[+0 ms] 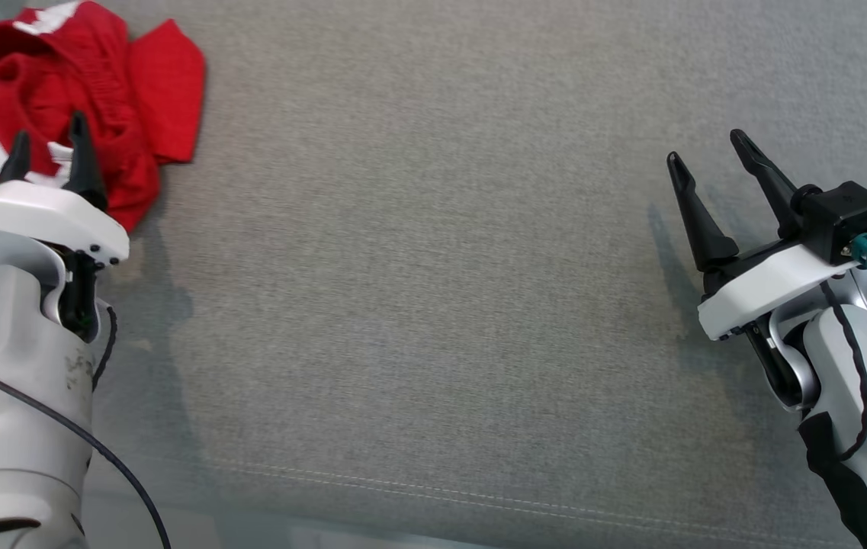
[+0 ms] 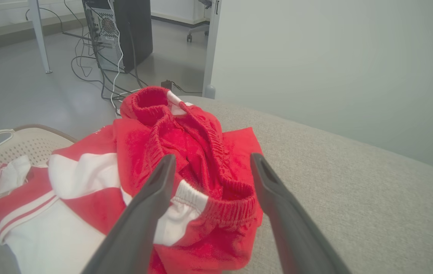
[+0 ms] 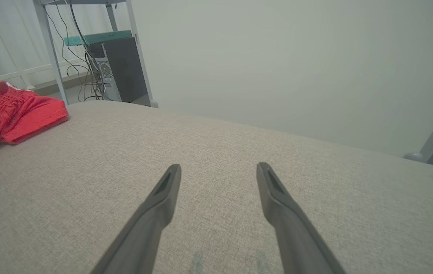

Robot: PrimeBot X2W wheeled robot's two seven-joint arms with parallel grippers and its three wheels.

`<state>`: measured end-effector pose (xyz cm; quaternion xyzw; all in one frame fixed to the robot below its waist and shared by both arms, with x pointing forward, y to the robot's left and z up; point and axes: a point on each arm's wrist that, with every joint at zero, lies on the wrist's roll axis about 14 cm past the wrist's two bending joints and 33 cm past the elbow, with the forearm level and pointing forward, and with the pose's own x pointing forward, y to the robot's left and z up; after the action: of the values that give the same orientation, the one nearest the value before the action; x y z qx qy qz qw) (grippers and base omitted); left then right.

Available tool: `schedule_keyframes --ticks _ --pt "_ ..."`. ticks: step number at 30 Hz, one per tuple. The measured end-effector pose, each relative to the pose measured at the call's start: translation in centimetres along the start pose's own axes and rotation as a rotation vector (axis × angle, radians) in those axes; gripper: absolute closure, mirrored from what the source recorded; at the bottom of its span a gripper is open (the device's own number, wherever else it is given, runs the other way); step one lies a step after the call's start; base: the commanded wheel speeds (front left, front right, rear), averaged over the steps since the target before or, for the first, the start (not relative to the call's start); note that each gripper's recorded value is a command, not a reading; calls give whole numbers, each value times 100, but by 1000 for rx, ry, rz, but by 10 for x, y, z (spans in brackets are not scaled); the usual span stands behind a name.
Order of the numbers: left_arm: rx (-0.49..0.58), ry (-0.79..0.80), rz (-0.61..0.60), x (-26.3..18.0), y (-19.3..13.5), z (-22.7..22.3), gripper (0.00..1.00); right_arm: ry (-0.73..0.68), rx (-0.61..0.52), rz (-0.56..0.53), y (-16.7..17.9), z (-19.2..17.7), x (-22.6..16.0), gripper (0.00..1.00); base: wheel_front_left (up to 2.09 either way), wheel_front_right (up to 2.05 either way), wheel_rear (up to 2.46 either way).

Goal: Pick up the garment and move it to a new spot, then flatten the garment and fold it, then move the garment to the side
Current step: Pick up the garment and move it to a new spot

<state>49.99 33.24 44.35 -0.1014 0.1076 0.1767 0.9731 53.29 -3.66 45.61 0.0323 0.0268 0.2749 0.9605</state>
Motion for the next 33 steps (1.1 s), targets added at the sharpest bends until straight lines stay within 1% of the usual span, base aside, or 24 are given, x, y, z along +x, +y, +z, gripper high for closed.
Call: schedule_keyframes --ticks 2,4,9,12,16,19,28,29,30,31,32,33 --pt "-11 28 1 9 -5 -9 0 18 3 -22 -10 -8 -4 0 0 0 0" --pt "-22 58 26 17 -6 -18 0 30 5 -40 -17 -15 -8 0 0 0 0" --pt "49 95 124 35 11 -28 0 47 5 -80 -36 -24 -13 0 0 0 0" --pt "108 115 161 41 13 -37 0 68 9 -99 -45 -34 -17 0 0 0 0" --pt "157 147 146 44 4 -52 0 75 13 -122 -53 -39 -21 0 0 0 0" --pt "156 166 128 42 -3 -60 0 69 16 -131 -56 -37 -20 0 0 0 0" --pt "176 183 85 40 -12 -64 0 60 22 -131 -53 -33 -20 0 0 0 0" --pt "176 186 83 40 -13 -65 11 61 22 -133 -53 -34 -21 0 0 0 0" --pt "176 186 83 40 -13 -65 62 61 22 -133 -53 -34 -21 0 0 0 0" --pt "177 191 81 40 -14 -66 91 64 22 -136 -54 -34 -22 0 0 0 0" --pt "179 205 77 39 -15 -69 100 67 22 -139 -55 -35 -23 0 0 0 0" --pt "179 213 76 39 -16 -70 100 69 22 -142 -56 -35 -24 0 0 0 0"
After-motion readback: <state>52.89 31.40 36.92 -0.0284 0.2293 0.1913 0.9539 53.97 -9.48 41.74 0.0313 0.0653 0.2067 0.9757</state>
